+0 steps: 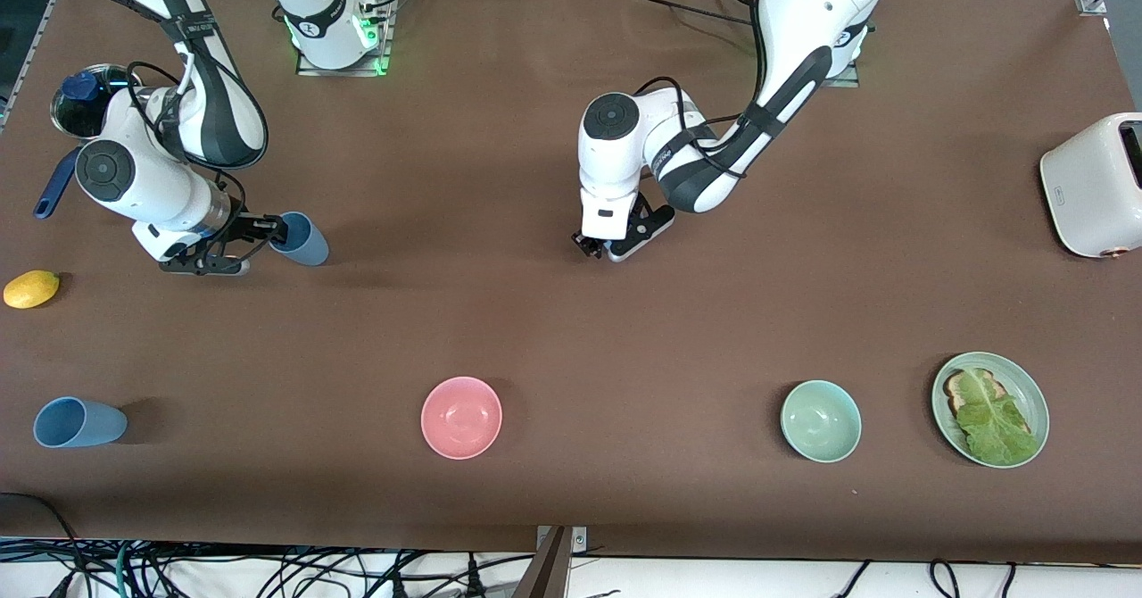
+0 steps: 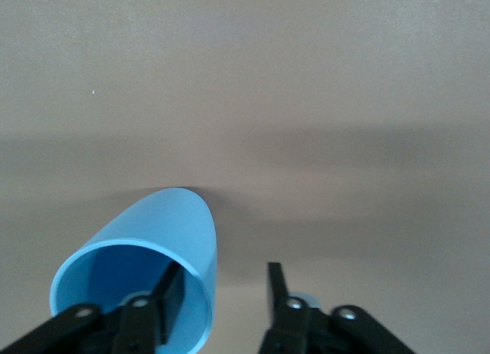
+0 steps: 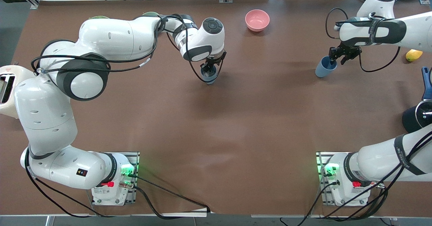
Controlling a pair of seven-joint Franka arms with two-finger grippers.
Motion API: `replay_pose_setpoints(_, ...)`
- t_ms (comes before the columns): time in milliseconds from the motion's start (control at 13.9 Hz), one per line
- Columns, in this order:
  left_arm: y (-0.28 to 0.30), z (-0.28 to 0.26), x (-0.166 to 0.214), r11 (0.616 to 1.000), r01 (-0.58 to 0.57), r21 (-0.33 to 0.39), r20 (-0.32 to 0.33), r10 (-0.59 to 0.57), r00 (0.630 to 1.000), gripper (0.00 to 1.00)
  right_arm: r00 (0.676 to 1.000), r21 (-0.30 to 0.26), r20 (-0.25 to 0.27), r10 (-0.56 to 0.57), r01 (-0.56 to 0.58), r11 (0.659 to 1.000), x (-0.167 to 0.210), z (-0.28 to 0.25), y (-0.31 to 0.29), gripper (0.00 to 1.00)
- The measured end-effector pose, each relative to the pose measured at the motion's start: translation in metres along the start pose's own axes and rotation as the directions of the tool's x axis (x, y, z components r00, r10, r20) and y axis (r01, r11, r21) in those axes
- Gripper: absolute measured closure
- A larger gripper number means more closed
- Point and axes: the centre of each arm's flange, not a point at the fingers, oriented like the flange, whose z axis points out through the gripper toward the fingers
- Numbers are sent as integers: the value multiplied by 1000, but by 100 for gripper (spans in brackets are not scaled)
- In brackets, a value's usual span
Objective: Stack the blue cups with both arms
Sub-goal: 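Close the right gripper on the empty blue cup while the left gripper opens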
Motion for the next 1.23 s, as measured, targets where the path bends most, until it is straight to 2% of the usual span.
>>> replay_pose_setpoints(72,1,-1,0,1000,1,-2,0,-1,1000,39,1000,0,3,-3,3,1000,0,2,-1,68)
replay_pose_setpoints(144,1,-1,1,1000,1,-4,-1,-1,1000,32,1000,0,6,-7,7,1000,0,3,-4,76)
replay_pose_setpoints(216,2,-2,1,1000,2,-6,-1,-2,1000,29,1000,0,9,-12,12,1000,0,5,-6,76)
replay_pose_setpoints(288,3,-4,2,1000,3,-10,-2,-3,1000,28,1000,0,9,-14,14,1000,0,5,-8,82)
replay_pose_setpoints(360,4,-6,3,1000,4,-14,-3,-4,1000,26,1000,2,7,-14,14,1000,0,4,-9,95)
replay_pose_setpoints(793,10,-20,6,999,8,-37,-14,-8,1000,24,1000,3,5,-16,16,1000,0,3,-10,95)
replay_pose_setpoints(1009,9,-34,5,1000,4,-21,-35,-5,999,23,1000,2,8,-14,14,1000,2,0,-11,95)
replay_pose_setpoints(1226,7,-54,-6,1000,-14,5,-55,14,998,24,999,0,52,-2,2,1000,12,-27,-22,95)
